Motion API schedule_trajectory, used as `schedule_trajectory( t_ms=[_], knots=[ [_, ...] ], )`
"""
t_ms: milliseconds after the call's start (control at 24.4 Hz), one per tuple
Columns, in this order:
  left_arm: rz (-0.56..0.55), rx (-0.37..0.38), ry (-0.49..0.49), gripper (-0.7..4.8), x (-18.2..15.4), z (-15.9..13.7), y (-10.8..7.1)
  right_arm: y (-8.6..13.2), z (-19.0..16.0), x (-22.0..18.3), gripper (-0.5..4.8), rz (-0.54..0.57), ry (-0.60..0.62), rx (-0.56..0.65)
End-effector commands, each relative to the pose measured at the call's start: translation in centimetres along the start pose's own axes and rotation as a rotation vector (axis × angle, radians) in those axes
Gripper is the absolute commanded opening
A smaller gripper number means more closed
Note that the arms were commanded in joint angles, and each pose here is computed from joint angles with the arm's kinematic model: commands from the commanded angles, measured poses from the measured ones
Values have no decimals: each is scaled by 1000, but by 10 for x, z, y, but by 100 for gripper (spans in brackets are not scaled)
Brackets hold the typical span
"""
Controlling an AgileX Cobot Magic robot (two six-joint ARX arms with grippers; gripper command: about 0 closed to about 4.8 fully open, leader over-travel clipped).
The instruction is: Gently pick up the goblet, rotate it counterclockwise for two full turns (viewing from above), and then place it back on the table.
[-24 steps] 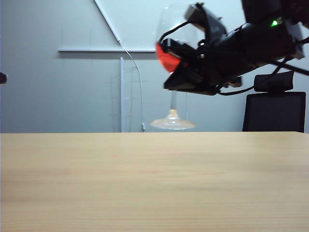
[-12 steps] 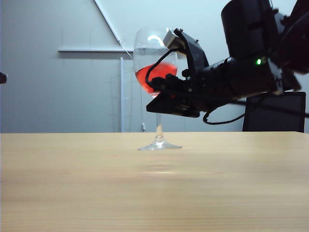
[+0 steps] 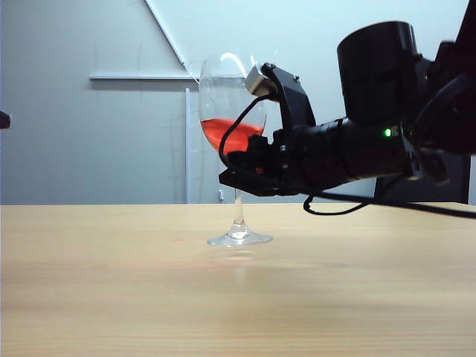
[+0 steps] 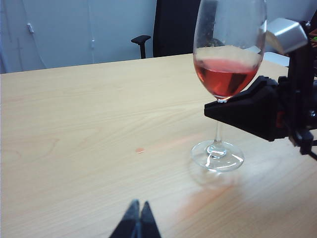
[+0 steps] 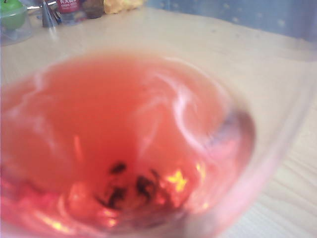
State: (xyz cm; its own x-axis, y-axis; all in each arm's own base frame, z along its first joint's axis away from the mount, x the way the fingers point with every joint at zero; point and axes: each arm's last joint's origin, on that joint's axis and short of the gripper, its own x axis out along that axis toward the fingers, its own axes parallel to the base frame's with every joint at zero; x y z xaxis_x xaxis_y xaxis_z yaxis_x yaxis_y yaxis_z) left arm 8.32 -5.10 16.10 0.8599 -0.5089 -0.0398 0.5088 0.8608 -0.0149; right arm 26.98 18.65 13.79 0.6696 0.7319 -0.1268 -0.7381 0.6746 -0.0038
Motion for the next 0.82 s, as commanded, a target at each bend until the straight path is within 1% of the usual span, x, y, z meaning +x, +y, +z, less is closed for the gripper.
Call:
schedule_trajectory(
  t_ms=[41,328,819],
  knots=[
    [0,0,-14,-5,0,2,0,0,6,4,-5,1,-127,-52],
    [0,0,-14,-5,0,2,0,-1,-3,6,-5,-3,-138,-54],
    [0,1,-14,-5,0,2,0,-1,-4,7,-5,-14,-132,-53]
  ],
)
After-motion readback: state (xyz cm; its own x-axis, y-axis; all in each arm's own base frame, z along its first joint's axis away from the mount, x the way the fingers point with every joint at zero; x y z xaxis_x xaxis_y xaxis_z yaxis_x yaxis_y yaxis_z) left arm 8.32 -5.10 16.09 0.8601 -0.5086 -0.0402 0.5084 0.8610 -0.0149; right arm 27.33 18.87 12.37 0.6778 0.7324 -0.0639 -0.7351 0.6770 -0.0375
